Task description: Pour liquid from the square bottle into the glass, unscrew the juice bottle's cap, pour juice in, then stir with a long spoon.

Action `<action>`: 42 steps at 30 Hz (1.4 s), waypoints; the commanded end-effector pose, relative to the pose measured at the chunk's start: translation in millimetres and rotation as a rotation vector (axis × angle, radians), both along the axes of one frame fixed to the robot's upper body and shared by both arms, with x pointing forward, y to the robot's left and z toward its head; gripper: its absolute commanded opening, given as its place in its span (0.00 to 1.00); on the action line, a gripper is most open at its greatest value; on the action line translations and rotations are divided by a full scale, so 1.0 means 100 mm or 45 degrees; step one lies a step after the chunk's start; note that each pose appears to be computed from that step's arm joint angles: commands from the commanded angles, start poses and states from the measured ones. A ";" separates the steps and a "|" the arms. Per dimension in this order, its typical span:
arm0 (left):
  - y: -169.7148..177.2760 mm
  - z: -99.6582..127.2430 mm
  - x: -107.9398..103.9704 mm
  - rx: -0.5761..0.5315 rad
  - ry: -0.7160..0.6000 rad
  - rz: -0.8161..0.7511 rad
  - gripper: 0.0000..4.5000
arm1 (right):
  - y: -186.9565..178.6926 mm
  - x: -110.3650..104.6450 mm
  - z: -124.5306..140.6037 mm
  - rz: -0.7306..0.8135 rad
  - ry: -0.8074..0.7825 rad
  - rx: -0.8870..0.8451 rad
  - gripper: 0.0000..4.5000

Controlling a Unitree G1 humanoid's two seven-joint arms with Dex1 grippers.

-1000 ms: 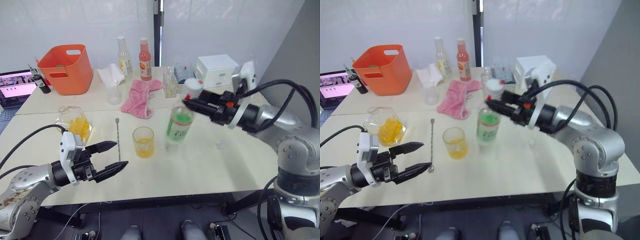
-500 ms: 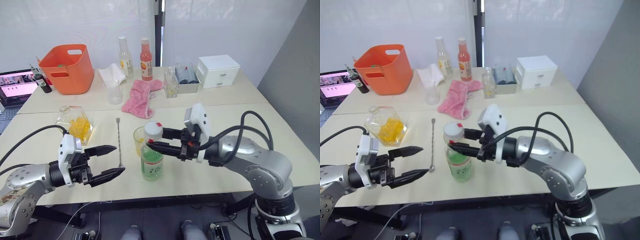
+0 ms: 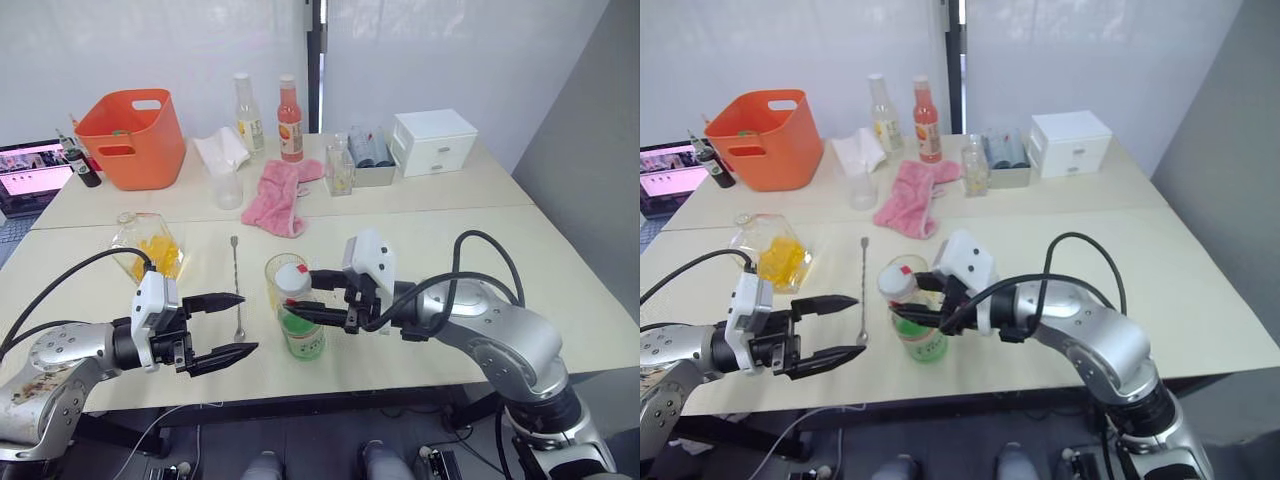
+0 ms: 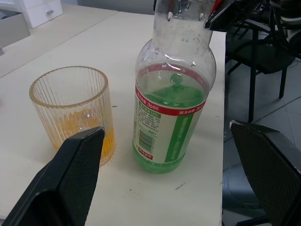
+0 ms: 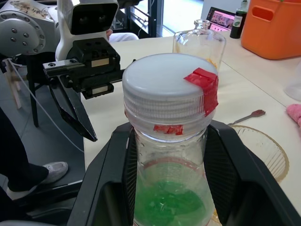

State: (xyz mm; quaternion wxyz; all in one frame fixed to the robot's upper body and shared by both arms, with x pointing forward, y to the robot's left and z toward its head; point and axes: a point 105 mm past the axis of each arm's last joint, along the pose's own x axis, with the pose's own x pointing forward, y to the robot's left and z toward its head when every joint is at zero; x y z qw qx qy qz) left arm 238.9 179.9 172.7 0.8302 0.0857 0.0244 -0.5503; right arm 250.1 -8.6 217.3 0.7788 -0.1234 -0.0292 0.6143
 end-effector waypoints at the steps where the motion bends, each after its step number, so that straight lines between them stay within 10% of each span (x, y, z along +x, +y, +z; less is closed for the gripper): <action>1: -0.02 0.06 0.00 0.005 -0.047 -0.020 1.00 | 0.02 -0.02 0.05 0.018 -0.036 0.025 0.33; 8: -0.01 0.05 0.00 0.009 -0.044 -0.032 1.00 | -0.05 -0.01 0.20 0.113 -0.031 0.101 0.93; 33: 0.04 0.10 -0.08 0.051 -0.022 -0.031 1.00 | 0.04 0.41 0.13 0.894 -0.057 -0.189 0.93; 42: 0.05 0.11 -0.10 0.056 -0.022 -0.003 1.00 | 0.04 0.38 0.19 0.928 -0.026 -0.141 0.35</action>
